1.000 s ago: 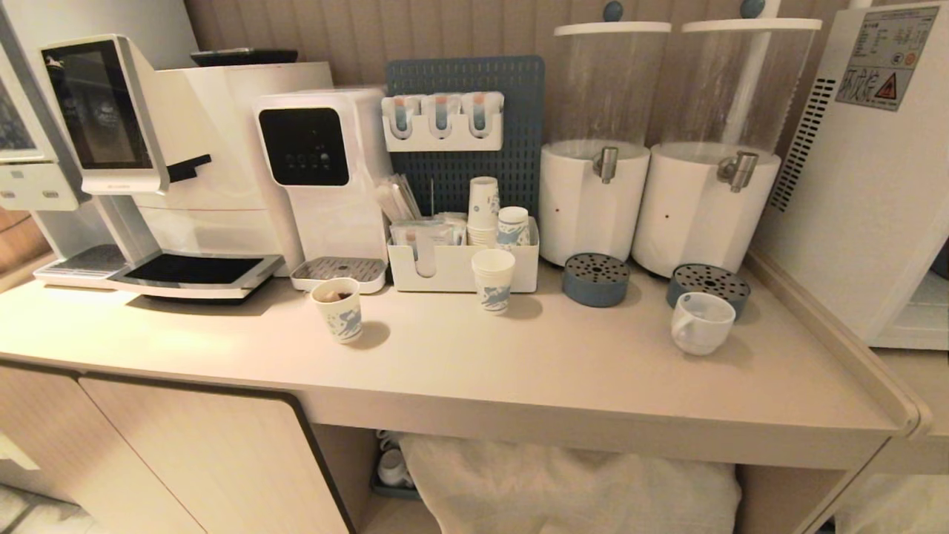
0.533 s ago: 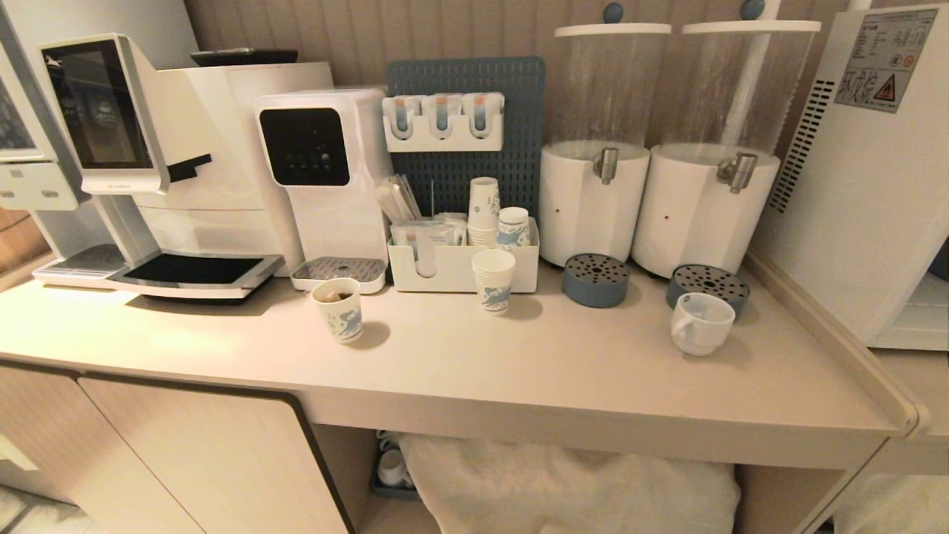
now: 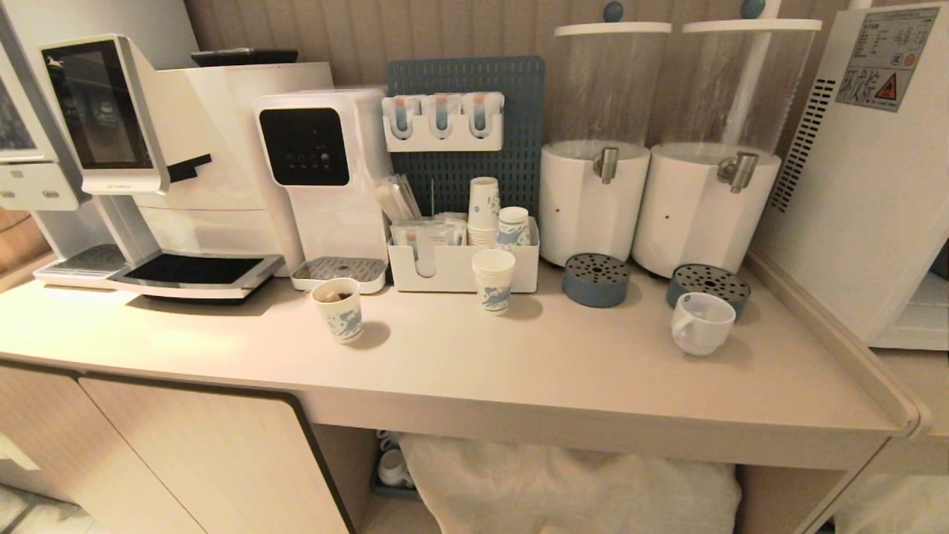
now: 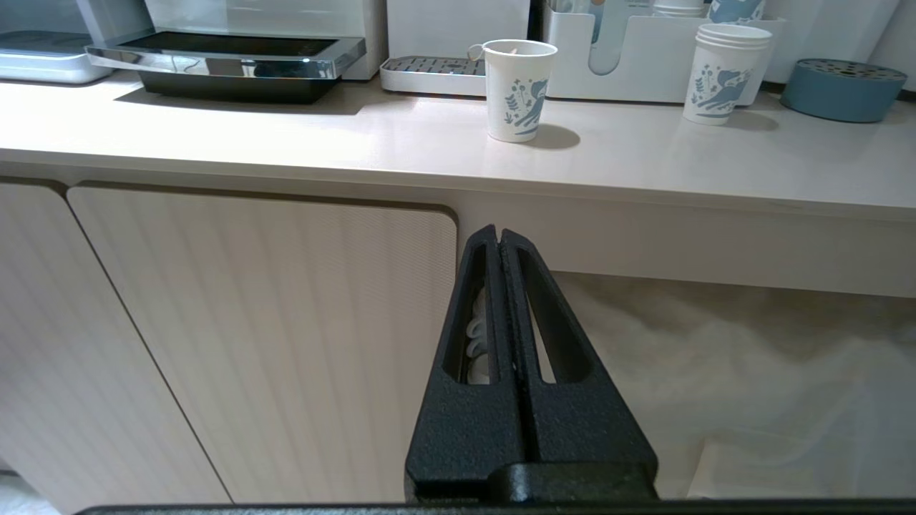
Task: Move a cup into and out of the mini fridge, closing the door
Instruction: Put the ceramic cup in the freezer
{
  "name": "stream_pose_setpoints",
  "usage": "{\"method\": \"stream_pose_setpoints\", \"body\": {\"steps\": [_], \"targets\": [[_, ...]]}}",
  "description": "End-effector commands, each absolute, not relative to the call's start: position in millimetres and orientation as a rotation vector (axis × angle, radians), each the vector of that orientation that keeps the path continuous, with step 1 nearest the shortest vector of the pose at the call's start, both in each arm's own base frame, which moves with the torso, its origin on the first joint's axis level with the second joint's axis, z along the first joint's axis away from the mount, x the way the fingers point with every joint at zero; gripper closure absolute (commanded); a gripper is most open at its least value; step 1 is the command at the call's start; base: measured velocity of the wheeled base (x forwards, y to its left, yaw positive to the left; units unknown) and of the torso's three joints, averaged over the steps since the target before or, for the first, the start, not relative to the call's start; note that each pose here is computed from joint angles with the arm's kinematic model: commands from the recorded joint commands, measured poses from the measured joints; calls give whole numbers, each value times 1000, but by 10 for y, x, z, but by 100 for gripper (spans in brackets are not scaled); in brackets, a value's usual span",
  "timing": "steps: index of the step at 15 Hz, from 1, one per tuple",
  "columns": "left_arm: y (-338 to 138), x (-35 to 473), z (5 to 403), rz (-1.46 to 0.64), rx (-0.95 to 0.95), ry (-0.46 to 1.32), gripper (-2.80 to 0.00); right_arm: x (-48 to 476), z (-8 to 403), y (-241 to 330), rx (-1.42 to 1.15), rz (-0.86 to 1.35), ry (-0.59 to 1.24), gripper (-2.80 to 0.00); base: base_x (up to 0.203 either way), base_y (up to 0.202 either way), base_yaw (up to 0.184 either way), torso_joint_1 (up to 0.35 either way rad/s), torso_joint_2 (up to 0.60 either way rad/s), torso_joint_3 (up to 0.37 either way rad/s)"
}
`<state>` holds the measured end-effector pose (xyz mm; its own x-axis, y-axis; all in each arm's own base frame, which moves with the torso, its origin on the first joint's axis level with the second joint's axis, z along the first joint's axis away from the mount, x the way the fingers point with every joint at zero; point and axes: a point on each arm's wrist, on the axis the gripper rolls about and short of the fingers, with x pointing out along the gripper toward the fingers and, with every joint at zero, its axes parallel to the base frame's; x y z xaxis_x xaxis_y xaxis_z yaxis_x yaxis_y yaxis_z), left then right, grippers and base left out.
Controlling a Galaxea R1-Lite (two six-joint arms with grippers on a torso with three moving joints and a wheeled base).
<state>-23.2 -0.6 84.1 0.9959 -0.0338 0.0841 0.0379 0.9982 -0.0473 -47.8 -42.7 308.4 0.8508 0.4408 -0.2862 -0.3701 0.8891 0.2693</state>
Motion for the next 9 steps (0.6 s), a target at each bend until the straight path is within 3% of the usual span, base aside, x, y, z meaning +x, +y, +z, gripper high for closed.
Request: {"method": "stream_pose_setpoints", "body": {"steps": [1, 6, 9], "targets": [[-6, -204, 729, -35, -50, -48, 0, -113, 3054, -145, 215, 425, 511, 0, 0, 0, 0, 0, 0, 0], [-6, -204, 732, -35, -51, -51, 0, 649, 3044, 419, 417, 274, 716, 0, 0, 0, 0, 0, 0, 0], [-6, -204, 732, -35, -53, -51, 0, 1078, 2724, 324, 510, 217, 816, 0, 0, 0, 0, 0, 0, 0]]}}
